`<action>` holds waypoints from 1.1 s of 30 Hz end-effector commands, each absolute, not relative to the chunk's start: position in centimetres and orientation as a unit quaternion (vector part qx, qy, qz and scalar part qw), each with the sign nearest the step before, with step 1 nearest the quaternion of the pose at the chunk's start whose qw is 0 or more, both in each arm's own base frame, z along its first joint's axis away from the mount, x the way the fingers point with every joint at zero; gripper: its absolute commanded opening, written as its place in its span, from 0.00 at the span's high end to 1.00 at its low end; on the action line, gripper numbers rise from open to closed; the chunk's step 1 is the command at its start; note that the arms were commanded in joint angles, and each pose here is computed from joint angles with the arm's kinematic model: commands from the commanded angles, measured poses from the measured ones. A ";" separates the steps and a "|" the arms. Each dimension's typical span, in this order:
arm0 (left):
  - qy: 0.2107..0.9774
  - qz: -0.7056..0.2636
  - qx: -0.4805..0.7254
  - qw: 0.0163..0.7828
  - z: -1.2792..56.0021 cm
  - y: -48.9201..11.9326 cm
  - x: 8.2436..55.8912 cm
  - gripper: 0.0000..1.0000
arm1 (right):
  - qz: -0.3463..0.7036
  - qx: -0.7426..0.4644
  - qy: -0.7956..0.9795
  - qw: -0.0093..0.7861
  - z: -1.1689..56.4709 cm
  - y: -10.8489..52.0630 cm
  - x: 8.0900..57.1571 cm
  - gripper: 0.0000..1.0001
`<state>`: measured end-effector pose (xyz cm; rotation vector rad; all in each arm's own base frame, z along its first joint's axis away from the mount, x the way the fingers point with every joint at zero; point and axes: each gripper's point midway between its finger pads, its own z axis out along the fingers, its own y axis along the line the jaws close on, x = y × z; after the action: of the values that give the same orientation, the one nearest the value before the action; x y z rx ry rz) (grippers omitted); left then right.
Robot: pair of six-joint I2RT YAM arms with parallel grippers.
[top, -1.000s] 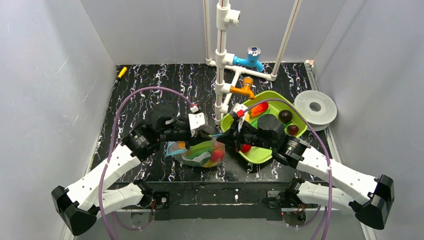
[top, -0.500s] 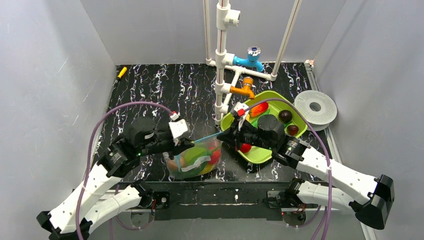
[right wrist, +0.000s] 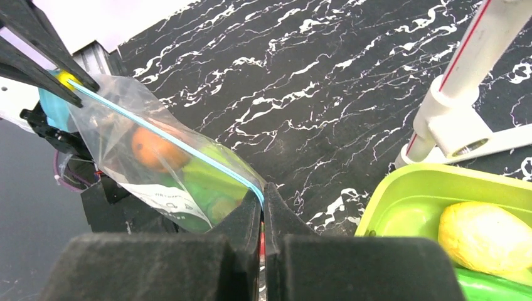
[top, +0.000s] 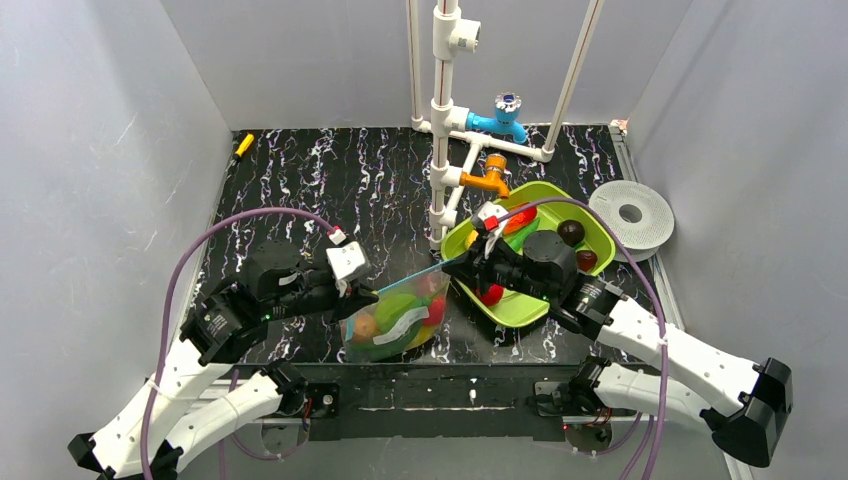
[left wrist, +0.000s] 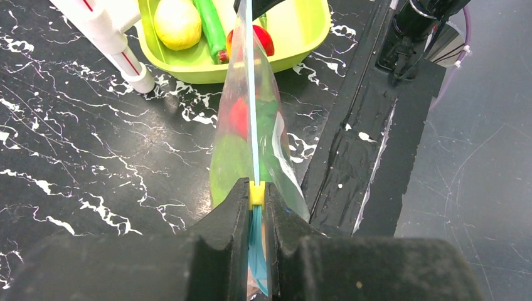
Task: Place the food in the zip-top bag and seal the zipper
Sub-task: Zip the zipper food storage bag at the center of the board.
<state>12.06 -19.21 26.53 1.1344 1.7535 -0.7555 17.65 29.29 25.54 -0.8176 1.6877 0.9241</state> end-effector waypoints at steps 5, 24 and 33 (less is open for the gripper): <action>0.736 -0.303 0.444 0.412 27.0 -17.0 9.7 1.00 | 0.301 -0.261 0.723 0.564 25.9 25.4 22.3 0.99; 0.785 -0.332 0.390 0.348 27.2 -14.7 5.8 0.96 | 0.310 -0.267 0.726 0.553 25.1 25.5 22.3 0.99; 0.814 -0.304 0.355 0.344 27.3 -12.8 5.4 0.93 | 0.307 -0.269 0.727 0.552 25.0 25.5 22.4 0.99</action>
<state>7.32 -14.94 27.92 0.9646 2.0138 -0.8130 19.61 27.61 24.44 -0.7462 1.7282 0.8714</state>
